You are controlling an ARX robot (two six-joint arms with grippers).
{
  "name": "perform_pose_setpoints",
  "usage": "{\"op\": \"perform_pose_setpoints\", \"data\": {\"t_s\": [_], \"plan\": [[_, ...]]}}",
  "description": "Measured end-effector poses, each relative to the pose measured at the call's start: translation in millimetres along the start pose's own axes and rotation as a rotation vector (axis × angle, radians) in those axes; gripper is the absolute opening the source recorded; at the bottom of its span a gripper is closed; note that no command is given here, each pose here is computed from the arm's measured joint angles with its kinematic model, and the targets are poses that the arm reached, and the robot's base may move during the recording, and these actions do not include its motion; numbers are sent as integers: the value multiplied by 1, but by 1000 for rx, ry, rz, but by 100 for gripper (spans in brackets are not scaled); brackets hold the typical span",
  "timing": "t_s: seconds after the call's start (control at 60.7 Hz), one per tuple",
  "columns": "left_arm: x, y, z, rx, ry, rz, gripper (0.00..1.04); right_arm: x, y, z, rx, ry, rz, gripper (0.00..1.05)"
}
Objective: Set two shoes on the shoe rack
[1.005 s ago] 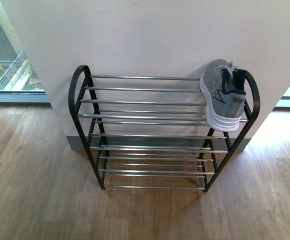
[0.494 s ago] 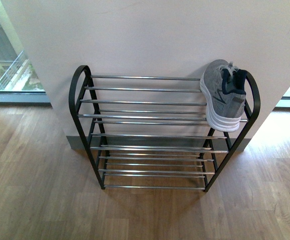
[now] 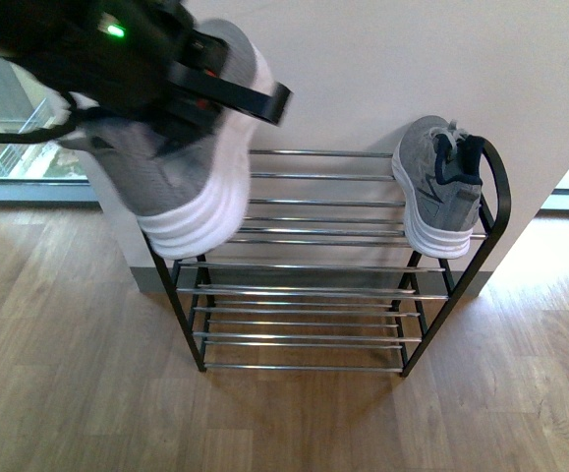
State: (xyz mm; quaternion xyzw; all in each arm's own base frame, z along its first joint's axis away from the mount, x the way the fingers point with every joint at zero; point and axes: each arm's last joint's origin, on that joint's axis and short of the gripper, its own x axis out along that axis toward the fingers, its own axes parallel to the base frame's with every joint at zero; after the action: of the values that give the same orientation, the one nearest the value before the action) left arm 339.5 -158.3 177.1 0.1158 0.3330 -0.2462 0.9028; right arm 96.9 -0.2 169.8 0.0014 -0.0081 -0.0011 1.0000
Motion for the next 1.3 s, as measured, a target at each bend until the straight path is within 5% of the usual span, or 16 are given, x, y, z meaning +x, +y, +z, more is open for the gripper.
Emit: {"op": "perform_pose_setpoints", "data": {"t_s": [0.247,0.708,1.301], "plan": [[93,-23,12,87,93,-118,2,0,0,0,0,0,0,95],[211,-53,26,109,162,-138,2,0,0,0,0,0,0,95],[243,-77,53,98,96,-194,2,0,0,0,0,0,0,95]]}}
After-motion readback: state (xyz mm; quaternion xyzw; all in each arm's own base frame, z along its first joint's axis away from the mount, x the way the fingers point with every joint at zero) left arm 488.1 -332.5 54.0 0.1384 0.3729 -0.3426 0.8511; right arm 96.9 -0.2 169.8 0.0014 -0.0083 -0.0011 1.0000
